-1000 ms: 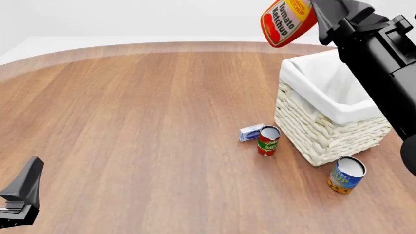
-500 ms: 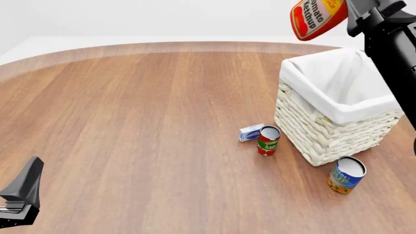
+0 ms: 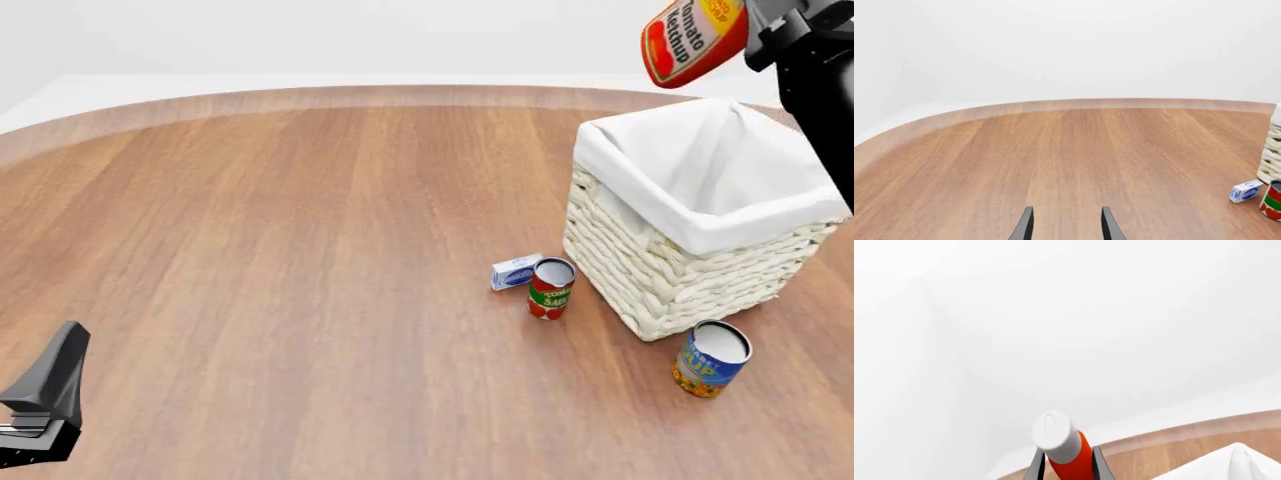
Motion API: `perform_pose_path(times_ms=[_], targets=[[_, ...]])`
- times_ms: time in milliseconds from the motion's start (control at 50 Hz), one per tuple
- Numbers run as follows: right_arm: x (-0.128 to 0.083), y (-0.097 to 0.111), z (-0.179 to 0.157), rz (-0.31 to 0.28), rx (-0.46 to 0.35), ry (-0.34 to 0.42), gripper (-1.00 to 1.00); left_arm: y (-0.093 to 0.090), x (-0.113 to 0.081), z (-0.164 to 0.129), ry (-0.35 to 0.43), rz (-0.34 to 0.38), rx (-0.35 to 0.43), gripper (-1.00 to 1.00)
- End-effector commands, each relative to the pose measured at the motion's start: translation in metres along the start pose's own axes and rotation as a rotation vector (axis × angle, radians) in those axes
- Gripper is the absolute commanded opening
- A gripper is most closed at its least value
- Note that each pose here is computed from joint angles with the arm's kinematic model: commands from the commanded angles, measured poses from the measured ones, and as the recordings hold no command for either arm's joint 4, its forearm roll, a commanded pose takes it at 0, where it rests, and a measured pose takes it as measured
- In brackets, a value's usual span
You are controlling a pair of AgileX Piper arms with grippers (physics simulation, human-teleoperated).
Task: Pick up the ketchup, and put it in the basket.
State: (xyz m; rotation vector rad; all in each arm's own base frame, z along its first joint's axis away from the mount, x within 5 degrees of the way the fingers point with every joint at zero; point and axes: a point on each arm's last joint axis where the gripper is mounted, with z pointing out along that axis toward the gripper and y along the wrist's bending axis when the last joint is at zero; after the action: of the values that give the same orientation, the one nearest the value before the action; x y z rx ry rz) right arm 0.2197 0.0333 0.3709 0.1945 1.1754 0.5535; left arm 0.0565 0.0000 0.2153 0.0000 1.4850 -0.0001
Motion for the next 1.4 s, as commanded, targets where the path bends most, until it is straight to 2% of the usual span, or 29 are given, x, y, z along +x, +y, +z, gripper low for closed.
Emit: perform_pose_path(times_ms=[20, 140, 160, 260, 280, 300, 320, 340, 360, 400, 420, 480, 580, 740, 860, 900, 960, 1160, 1400], targets=[[-0.008, -0.002, 0.001, 0.011, 0.025, -0.001, -1.0, 0.0, 0.0, 0.0, 0.0, 0.0, 0.0, 1.0], [-0.008, -0.004, 0.004, 0.005, 0.032, 0.0, -1.0, 0.0, 0.0, 0.0, 0.0, 0.0, 0.0, 1.0], [-0.01, -0.004, 0.006, -0.042, 0.045, 0.012, -1.0, 0.0, 0.0, 0.0, 0.0, 0.0, 0.0, 1.0], [-0.013, -0.003, 0.005, -0.073, 0.043, 0.008, -1.0, 0.0, 0.0, 0.0, 0.0, 0.0, 0.0, 1.0], [-0.015, -0.002, 0.007, -0.108, 0.047, 0.018, -1.0, 0.0, 0.0, 0.0, 0.0, 0.0, 0.0, 1.0], [-0.015, -0.002, 0.007, -0.108, 0.047, 0.018, -1.0, 0.0, 0.0, 0.0, 0.0, 0.0, 0.0, 1.0], [-0.018, -0.003, 0.008, -0.159, 0.058, 0.023, -1.0, 0.0, 0.0, 0.0, 0.0, 0.0, 0.0, 1.0], [-0.018, -0.002, 0.008, -0.159, 0.058, 0.023, -1.0, 0.0, 0.0, 0.0, 0.0, 0.0, 0.0, 1.0], [-0.02, -0.004, 0.009, -0.19, 0.071, 0.033, -1.0, 0.0, 0.0, 0.0, 0.0, 0.0, 0.0, 1.0], [-0.017, -0.002, 0.012, -0.176, 0.061, 0.047, -1.0, 0.0, 0.0, 0.0, 0.0, 0.0, 0.0, 1.0], [-0.018, -0.004, 0.014, -0.194, 0.074, 0.056, -1.0, 0.0, 0.0, 0.0, 0.0, 0.0, 0.0, 1.0], [-0.018, -0.004, 0.014, -0.194, 0.074, 0.056, -1.0, 0.0, 0.0, 0.0, 0.0, 0.0, 0.0, 1.0], [-0.017, -0.001, 0.022, -0.276, 0.072, 0.1, -1.0, 0.0, 0.0, 0.0, 0.0, 0.0, 0.0, 1.0], [-0.019, -0.005, 0.024, -0.319, 0.096, 0.118, -1.0, 0.0, 0.0, 0.0, 0.0, 0.0, 0.0, 1.0], [-0.021, -0.006, 0.025, -0.371, 0.101, 0.122, -1.0, 0.0, 0.0, 0.0, 0.0, 0.0, 0.0, 1.0], [-0.022, -0.008, 0.026, -0.409, 0.111, 0.13, -1.0, 0.0, 0.0, 0.0, 0.0, 0.0, 0.0, 1.0], [-0.021, -0.008, 0.026, -0.407, 0.108, 0.133, -1.0, 0.0, 0.0, 0.0, 0.0, 0.0, 0.0, 1.0], [-0.023, -0.01, 0.027, -0.452, 0.12, 0.142, -1.0, 0.0, 0.0, 0.0, 0.0, 0.0, 0.0, 1.0], [-0.021, -0.017, 0.034, -0.459, 0.15, 0.186, -1.0, 0.0, 0.0, 0.0, 0.0, 0.0, 0.0, 1.0]])
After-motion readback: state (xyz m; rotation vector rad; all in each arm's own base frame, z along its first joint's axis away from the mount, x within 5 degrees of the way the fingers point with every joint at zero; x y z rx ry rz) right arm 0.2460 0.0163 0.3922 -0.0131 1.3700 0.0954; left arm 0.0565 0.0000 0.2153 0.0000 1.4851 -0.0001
